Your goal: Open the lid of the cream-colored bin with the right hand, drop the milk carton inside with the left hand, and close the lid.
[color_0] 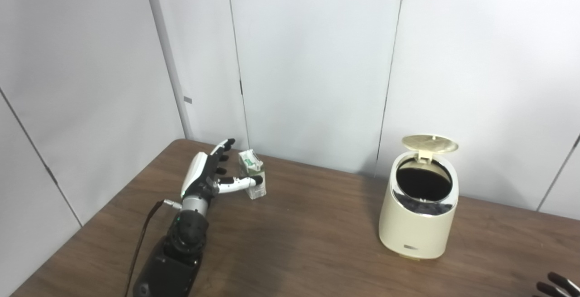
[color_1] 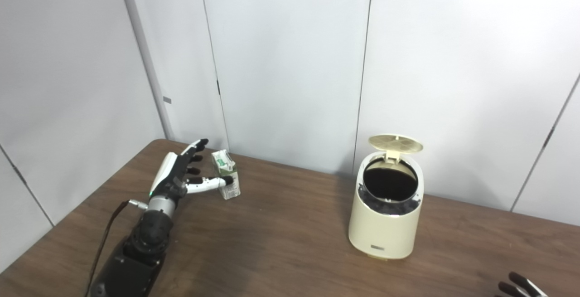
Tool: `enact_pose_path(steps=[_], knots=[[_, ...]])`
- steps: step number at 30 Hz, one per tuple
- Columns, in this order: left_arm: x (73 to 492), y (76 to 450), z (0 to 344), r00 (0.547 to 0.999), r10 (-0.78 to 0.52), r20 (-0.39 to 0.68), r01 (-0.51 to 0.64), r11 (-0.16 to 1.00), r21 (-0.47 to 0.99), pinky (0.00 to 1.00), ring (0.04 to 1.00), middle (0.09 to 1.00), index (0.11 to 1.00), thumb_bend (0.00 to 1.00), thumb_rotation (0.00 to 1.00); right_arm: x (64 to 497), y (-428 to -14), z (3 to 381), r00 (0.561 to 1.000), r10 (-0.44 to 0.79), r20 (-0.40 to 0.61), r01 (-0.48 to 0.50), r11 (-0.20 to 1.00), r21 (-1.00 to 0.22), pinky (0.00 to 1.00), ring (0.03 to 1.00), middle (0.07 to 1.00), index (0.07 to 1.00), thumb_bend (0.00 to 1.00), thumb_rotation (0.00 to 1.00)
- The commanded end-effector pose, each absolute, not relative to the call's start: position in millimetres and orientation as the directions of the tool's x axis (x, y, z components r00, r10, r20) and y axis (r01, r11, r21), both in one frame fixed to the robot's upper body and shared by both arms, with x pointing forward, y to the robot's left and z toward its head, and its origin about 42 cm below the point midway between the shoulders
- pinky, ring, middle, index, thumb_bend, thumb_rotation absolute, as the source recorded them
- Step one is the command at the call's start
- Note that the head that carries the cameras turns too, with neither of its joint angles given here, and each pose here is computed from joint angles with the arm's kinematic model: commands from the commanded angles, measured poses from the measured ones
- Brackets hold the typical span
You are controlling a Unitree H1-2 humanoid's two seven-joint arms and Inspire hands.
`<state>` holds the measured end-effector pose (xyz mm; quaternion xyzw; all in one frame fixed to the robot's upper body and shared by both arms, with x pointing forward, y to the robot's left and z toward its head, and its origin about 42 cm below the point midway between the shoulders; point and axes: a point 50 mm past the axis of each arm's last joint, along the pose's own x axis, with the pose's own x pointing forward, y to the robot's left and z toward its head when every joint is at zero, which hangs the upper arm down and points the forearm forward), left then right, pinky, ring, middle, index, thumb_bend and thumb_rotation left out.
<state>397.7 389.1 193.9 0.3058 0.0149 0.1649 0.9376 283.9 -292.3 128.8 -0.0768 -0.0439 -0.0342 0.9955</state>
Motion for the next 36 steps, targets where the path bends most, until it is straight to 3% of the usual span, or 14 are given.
enact_pose_path(steps=[1,7,14,25,36], knots=[[414.1,395.8,231.6,0.948,0.291,0.129,-0.309,0.739,0.598,0.80,0.908,0.951,0.960,0.94,0.31,287.2,-295.0,144.3,0.987,-0.053,0.149,0.076,0.985,-0.154,0.52,0.704,0.752,0.781,0.95,0.91],[424.1,398.5,239.1,0.961,0.261,0.089,-0.250,0.688,0.681,0.80,0.919,0.962,0.974,0.98,0.35,285.1,-294.0,144.6,0.988,-0.052,0.146,0.076,0.983,-0.169,0.52,0.707,0.754,0.787,0.95,0.92],[434.3,405.9,245.4,0.957,0.280,0.073,-0.248,0.665,0.704,0.78,0.891,0.950,0.970,1.00,0.31,284.1,-293.4,144.0,0.988,-0.050,0.149,0.075,0.983,-0.167,0.51,0.700,0.746,0.783,0.95,0.92],[441.1,407.5,250.6,0.952,0.302,0.056,-0.241,0.622,0.745,0.73,0.852,0.911,0.936,0.95,0.25,283.1,-290.5,143.7,0.987,-0.040,0.155,0.067,0.982,-0.176,0.54,0.718,0.759,0.795,0.98,0.92],[441.2,405.0,247.9,0.958,0.285,0.021,-0.214,0.665,0.715,0.63,0.751,0.836,0.875,0.91,0.24,279.3,-287.4,146.1,0.986,-0.024,0.166,0.057,0.978,-0.202,0.61,0.783,0.812,0.858,0.92,0.94]])
